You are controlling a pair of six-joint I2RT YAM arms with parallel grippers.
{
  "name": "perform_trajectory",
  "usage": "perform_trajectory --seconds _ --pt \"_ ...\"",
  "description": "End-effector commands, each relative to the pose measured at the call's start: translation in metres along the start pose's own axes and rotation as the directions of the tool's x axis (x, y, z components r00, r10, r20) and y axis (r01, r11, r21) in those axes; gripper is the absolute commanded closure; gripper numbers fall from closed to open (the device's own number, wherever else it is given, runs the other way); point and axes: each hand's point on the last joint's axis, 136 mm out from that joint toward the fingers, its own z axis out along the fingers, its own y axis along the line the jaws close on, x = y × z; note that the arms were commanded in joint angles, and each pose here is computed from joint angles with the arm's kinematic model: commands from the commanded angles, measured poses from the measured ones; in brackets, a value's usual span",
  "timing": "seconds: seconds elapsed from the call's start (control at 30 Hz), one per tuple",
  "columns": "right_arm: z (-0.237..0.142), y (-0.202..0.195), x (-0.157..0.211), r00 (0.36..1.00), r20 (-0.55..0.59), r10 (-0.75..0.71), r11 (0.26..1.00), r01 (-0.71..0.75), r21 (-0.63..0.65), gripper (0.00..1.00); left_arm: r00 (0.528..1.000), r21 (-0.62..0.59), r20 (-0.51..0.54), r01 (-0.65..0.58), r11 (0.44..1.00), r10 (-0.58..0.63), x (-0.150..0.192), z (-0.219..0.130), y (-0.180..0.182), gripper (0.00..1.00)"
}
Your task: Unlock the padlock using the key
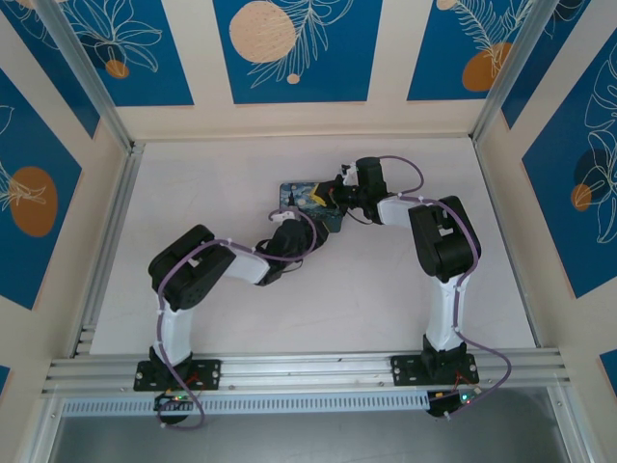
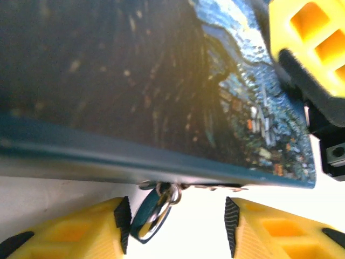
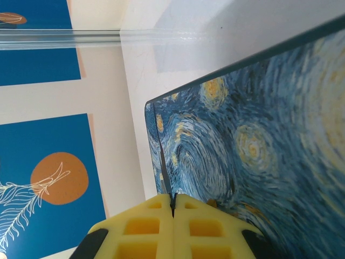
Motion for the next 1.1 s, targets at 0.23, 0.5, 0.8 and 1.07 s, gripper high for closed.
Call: perform_trajectory --seconds 0.23,0.5,0.8,1.07 --pt "0.006 -0.042 0.010 0.995 -0.035 0.089 0.993 -0.086 0.078 1.00 0.993 -0.197 -0.042 -0.112 0.974 0.106 0.012 0.001 0.051 0.60" --pt "0.005 -0.043 0.009 0.995 -0.032 0.092 0.993 -0.089 0.080 1.00 0.993 -0.201 -0.048 -0.113 0.973 0.105 0.013 0.004 0.053 0.69" --pt "0.005 -0.043 0.010 0.995 -0.034 0.093 0.993 -0.090 0.078 1.00 0.994 -0.204 -0.053 -0.109 0.973 0.100 0.015 0.006 0.055 0.79" --pt "0.004 -0.038 0.008 0.996 -0.033 0.087 0.994 -0.085 0.070 1.00 0.993 -0.203 -0.063 -0.107 0.973 0.096 0.015 0.006 0.055 0.90"
